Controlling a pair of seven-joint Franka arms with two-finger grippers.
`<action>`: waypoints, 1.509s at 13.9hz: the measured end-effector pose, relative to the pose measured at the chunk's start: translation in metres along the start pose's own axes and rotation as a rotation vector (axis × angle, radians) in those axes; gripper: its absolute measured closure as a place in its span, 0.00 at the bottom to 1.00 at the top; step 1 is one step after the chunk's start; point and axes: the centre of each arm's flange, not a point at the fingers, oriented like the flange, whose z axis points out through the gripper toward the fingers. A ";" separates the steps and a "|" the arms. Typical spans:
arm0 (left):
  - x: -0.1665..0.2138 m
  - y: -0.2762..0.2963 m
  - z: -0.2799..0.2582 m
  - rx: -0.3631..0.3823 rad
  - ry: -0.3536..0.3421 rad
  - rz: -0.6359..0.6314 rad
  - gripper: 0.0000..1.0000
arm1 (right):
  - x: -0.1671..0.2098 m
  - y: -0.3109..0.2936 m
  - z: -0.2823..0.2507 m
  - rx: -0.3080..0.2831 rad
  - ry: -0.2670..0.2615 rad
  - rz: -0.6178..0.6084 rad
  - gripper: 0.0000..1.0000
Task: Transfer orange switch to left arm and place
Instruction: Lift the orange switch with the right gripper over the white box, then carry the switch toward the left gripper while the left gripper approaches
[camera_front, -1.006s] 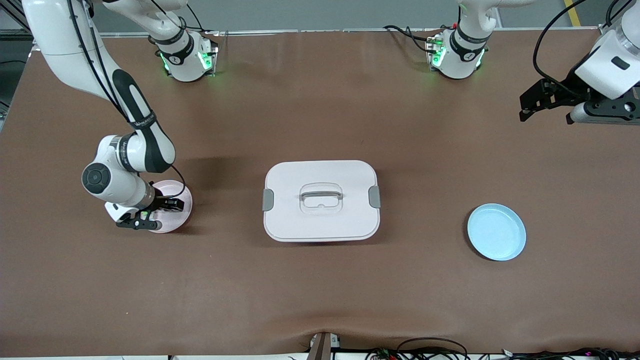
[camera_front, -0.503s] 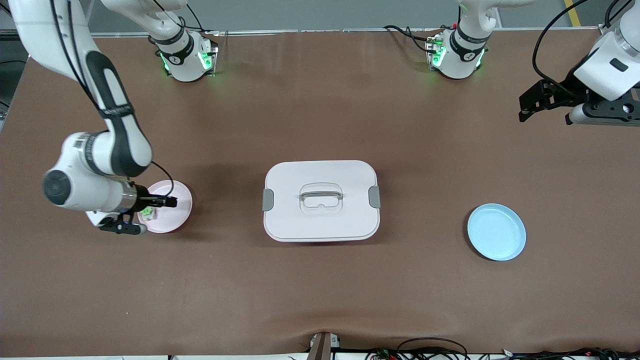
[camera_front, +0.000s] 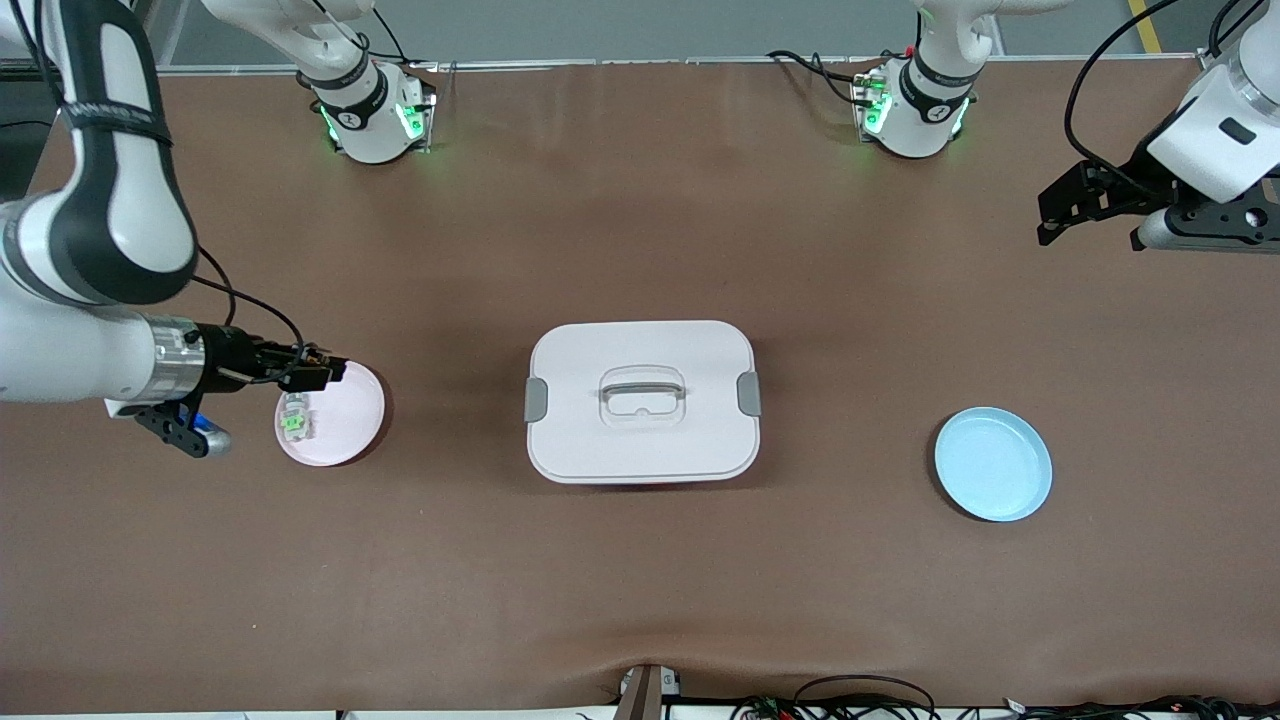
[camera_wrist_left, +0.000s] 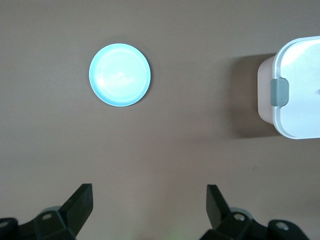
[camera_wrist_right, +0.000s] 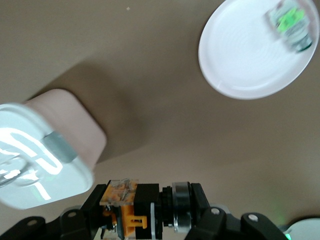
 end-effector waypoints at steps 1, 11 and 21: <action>0.000 0.000 0.000 0.000 0.000 0.000 0.00 | -0.008 -0.008 -0.008 0.024 -0.017 0.039 0.27; 0.000 0.018 0.004 -0.004 -0.006 0.032 0.00 | -0.143 -0.195 0.022 0.179 -0.004 0.389 0.27; 0.018 0.072 0.035 -0.347 0.004 -0.099 0.00 | -0.231 -0.333 0.115 0.311 -0.054 0.750 0.27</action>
